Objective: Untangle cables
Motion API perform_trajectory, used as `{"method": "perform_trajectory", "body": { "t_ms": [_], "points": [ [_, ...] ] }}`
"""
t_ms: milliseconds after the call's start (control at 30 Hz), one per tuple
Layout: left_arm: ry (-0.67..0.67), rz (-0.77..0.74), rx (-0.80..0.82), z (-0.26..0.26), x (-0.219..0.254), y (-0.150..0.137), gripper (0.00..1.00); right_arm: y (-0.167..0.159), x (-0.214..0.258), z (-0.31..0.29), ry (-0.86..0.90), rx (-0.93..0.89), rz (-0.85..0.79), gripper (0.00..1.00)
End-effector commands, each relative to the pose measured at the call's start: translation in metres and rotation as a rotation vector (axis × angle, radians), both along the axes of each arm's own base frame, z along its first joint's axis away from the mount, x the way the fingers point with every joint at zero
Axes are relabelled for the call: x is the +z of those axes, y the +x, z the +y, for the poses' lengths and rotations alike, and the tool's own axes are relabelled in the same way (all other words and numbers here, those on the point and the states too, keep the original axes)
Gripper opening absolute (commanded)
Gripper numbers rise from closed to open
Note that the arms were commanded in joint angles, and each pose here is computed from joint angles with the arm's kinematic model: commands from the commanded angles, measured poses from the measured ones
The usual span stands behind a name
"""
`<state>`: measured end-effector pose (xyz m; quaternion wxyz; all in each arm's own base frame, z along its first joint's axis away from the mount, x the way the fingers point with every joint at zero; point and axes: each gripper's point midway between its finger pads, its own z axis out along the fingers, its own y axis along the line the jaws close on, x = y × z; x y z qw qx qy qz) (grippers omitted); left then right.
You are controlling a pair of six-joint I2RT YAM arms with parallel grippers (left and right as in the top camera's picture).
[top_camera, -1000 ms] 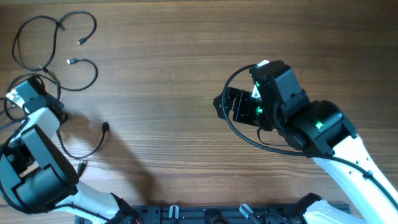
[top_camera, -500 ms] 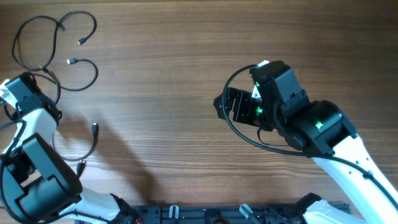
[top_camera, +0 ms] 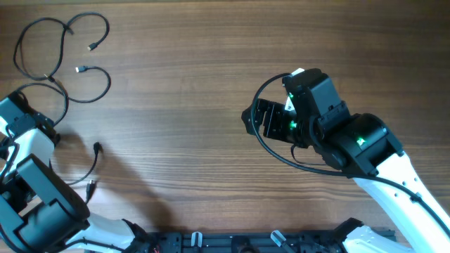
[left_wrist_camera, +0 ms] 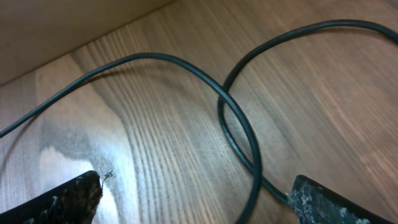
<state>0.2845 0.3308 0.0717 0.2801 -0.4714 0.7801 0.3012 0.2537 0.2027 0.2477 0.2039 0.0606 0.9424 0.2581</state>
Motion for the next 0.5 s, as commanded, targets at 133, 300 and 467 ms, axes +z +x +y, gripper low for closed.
{"method": "perform_trajectory", "body": {
  "t_ms": [133, 300, 467],
  "points": [
    [0.103, -0.196, -0.178, -0.04, 0.07, 0.065, 1.0, 0.0, -0.004, 0.002, 0.002, -0.003, 0.018, 1.0],
    [-0.094, -0.319, -0.523, -0.133, 0.072, 0.126, 1.0, 0.007, -0.004, -0.006, -0.035, -0.039, -0.01, 1.0],
    [-0.3, -0.33, -0.871, -0.258, 0.059, 0.159, 1.0, 0.007, -0.006, -0.01, -0.055, -0.05, -0.009, 1.0]
  ]
}}
